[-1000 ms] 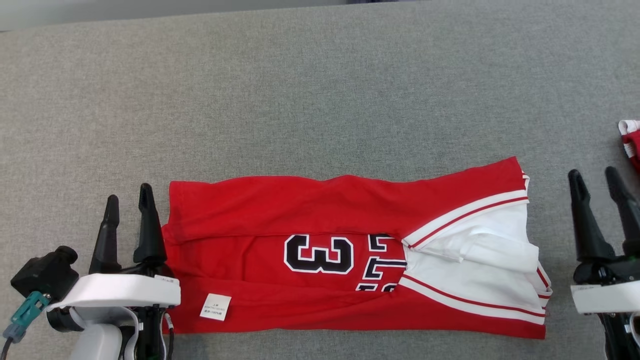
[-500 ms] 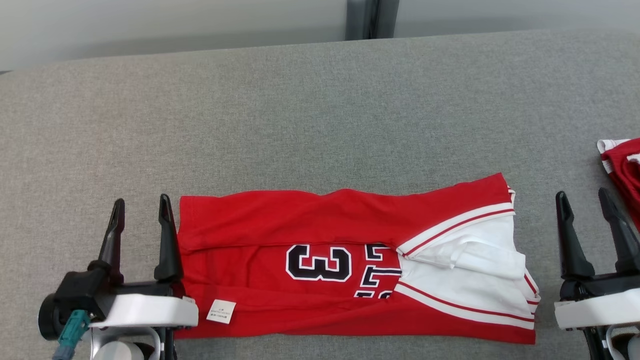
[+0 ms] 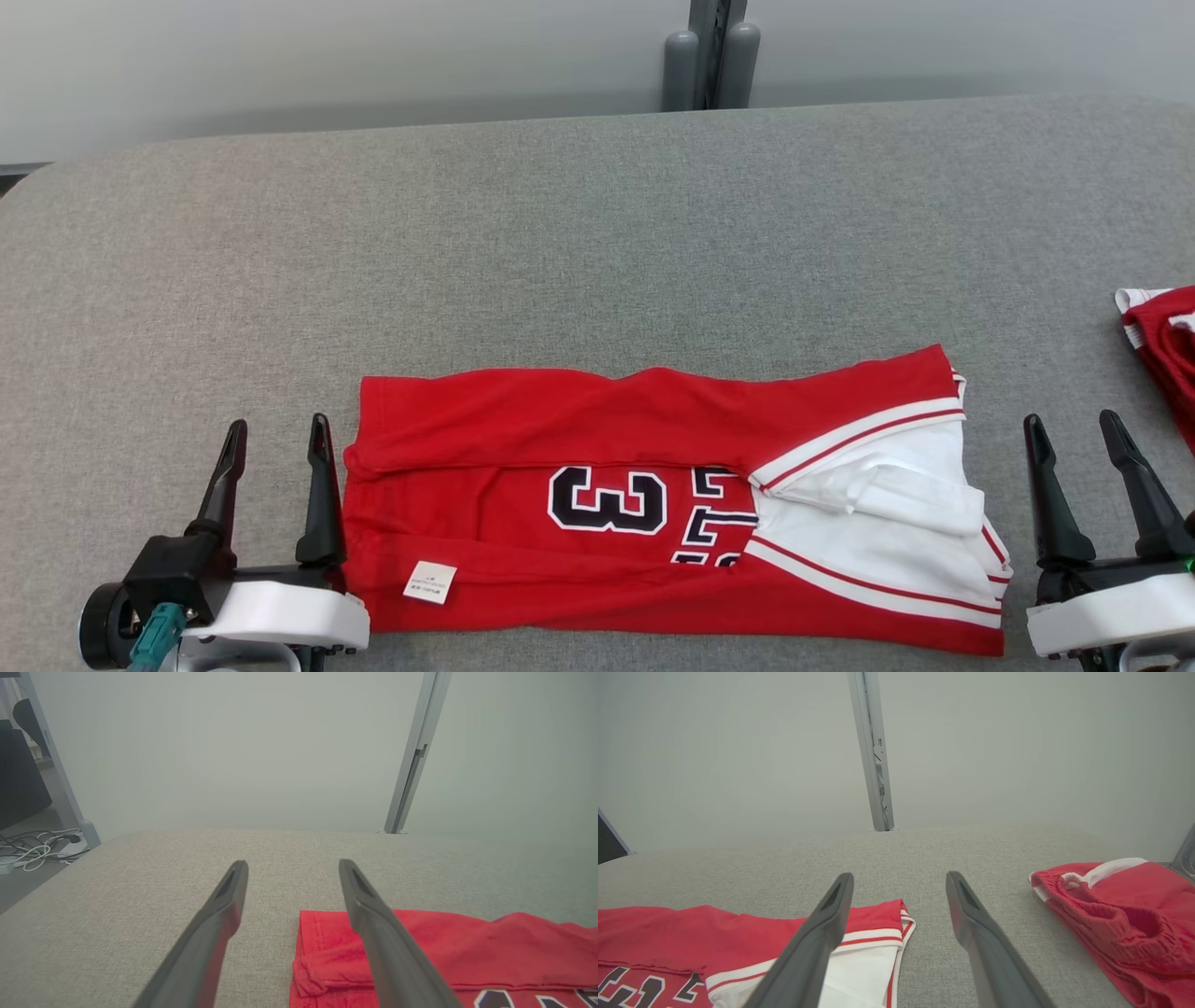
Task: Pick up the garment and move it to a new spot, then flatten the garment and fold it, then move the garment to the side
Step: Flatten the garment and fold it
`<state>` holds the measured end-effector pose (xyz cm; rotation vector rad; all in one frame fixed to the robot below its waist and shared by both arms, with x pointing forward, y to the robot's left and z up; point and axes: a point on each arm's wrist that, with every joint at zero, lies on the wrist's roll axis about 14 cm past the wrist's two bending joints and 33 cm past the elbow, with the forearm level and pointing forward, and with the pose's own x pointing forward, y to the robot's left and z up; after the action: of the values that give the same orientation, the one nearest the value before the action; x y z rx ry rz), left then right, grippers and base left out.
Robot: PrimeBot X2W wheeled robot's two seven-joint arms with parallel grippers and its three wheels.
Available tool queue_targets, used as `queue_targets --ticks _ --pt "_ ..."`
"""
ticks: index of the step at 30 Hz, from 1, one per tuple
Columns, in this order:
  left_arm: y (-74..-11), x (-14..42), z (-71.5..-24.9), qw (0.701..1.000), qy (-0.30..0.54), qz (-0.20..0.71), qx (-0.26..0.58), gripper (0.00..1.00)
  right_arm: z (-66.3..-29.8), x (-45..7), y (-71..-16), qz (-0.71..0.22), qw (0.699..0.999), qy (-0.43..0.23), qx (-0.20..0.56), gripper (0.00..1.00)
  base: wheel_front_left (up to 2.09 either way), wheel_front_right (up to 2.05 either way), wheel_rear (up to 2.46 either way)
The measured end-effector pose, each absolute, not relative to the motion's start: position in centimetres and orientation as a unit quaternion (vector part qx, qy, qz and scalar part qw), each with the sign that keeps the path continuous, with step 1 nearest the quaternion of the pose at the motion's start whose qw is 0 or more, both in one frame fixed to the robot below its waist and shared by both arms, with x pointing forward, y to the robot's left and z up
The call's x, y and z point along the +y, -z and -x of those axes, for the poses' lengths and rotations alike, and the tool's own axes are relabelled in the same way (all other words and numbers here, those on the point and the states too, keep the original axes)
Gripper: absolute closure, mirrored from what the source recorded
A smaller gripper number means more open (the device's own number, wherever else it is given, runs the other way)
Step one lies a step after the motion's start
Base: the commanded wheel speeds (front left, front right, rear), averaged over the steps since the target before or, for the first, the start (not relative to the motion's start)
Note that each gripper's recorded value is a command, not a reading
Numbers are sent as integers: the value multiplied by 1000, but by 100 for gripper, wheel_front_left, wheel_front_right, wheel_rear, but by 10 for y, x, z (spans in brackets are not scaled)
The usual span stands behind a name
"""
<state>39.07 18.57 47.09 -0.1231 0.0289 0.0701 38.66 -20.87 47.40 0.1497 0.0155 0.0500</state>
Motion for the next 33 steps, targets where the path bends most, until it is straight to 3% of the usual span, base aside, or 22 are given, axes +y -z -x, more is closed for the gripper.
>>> queue_targets --ticks 9,21,29,30,31,32,33 --pt "-466 187 -391 997 -35 64 21 0 -385 -213 -447 -75 996 -19 51 0 0 0 0" --pt "-457 180 -401 997 -27 71 32 0 -369 -173 -362 -116 972 -51 199 0 0 0 0" --pt "-454 177 -405 996 -24 75 36 0 -367 -162 -347 -133 962 -64 230 1 0 0 0" --pt "-453 176 -405 996 -22 75 36 0 -367 -161 -345 -131 960 -69 236 52 0 0 0" --pt "-453 176 -405 996 -22 74 36 0 -366 -158 -343 -132 958 -72 243 85 0 0 0" --pt "-454 176 -406 996 -22 75 35 0 -366 -157 -342 -132 956 -76 249 100 0 0 0" --pt "-454 176 -406 996 -22 75 35 0 -365 -155 -340 -131 955 -81 253 100 0 0 0"
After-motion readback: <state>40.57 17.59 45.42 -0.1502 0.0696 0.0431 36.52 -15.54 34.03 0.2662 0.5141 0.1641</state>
